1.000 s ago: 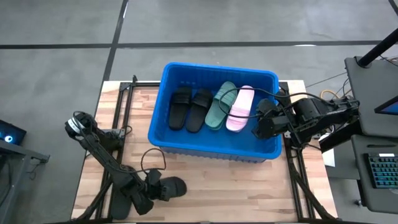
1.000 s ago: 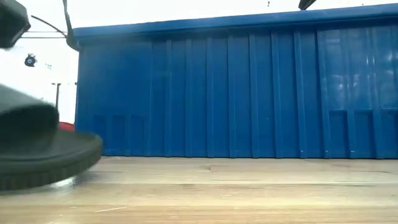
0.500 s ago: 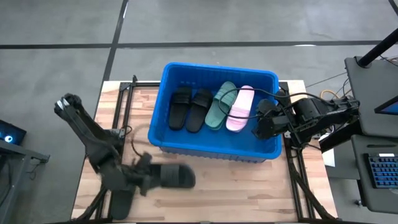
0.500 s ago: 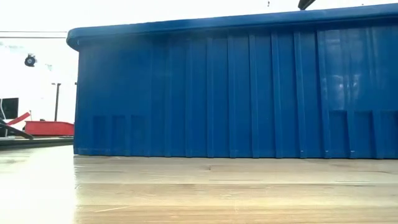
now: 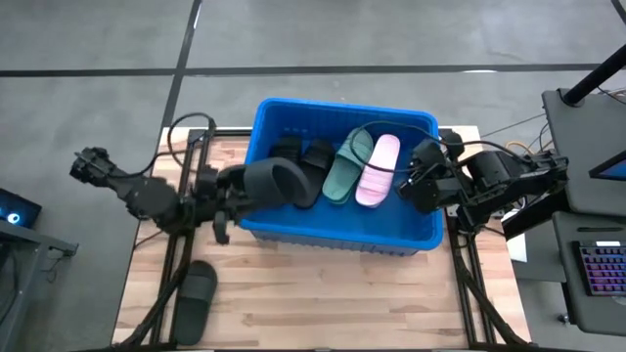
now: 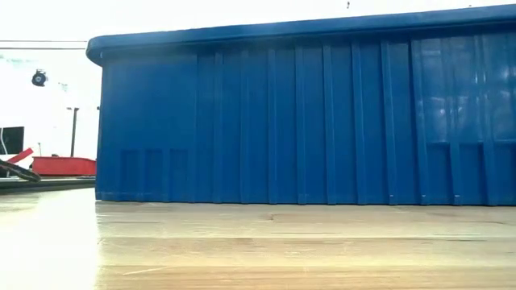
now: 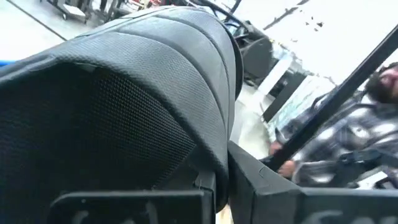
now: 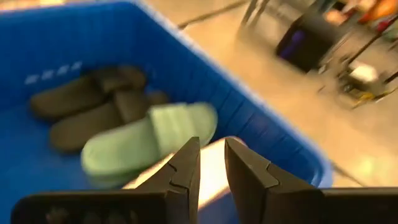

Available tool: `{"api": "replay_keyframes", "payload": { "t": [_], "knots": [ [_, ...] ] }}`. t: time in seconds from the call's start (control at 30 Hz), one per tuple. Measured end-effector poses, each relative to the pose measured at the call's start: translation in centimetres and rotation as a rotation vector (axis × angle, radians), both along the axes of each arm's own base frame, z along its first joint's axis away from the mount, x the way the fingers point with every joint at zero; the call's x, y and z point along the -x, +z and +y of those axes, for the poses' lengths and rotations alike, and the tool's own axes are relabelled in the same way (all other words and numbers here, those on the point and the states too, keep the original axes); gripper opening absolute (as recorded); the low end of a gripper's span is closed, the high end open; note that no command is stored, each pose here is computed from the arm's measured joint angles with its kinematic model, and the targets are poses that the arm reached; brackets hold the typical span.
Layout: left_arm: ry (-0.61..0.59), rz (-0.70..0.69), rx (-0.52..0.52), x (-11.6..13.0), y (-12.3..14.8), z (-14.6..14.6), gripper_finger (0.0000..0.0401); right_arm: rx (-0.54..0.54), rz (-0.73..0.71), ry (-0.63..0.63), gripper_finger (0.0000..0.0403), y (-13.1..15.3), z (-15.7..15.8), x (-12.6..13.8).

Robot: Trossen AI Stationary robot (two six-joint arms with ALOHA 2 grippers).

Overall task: Pick and place slides into bin
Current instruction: Put the right black slide into the blue bin

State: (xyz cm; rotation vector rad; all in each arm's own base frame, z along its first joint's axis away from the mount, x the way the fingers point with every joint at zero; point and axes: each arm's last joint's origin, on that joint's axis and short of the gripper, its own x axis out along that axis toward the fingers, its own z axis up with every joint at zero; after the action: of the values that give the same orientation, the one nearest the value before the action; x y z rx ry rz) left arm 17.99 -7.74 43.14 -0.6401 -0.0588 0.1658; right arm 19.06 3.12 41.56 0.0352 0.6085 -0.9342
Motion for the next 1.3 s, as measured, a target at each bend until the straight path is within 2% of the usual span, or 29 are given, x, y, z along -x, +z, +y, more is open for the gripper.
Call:
{"api": "replay_keyframes", "payload": {
  "t": [0.13, 0.27, 0.47, 0.6, 0.77, 0.87, 1.1, 1.3],
  "knots": [
    [-0.017, 0.046, -0.043, -0.9, -0.5, 2.3, 0.0000, 0.121, -0.014, -0.047, 0.0066, 0.3, -0.4, 0.0],
    [-0.077, 0.101, -0.043, -2.1, -1.3, 5.0, 0.0000, 0.185, -0.013, -0.085, 0.0066, 0.6, -1.0, 0.0],
    [-0.143, 0.119, -0.004, -3.0, -1.7, 9.2, 0.0000, 0.290, -0.057, -0.194, 0.0066, 1.9, -2.4, 0.9],
    [-0.232, 0.160, 0.073, -3.9, -2.6, 11.4, 0.0000, 0.365, -0.077, -0.297, 0.0066, 2.7, -3.8, 1.6],
    [-0.372, 0.274, 0.256, -5.7, -4.7, 13.4, 0.0000, 0.394, -0.056, -0.379, 0.0066, 2.9, -5.1, 2.0],
    [-0.413, 0.340, 0.387, -7.1, -6.4, 14.3, 0.0000, 0.410, -0.012, -0.403, 0.0066, 2.9, -5.8, 2.1],
    [-0.384, 0.472, 0.645, -10.8, -10.0, 15.5, 0.0000, 0.410, -0.008, -0.441, 0.0066, 2.9, -6.4, 2.1],
    [-0.372, 0.589, 0.866, -13.0, -13.5, 16.0, 0.0000, 0.410, -0.008, -0.446, 0.0066, 2.9, -6.5, 2.1]
  ]
}}
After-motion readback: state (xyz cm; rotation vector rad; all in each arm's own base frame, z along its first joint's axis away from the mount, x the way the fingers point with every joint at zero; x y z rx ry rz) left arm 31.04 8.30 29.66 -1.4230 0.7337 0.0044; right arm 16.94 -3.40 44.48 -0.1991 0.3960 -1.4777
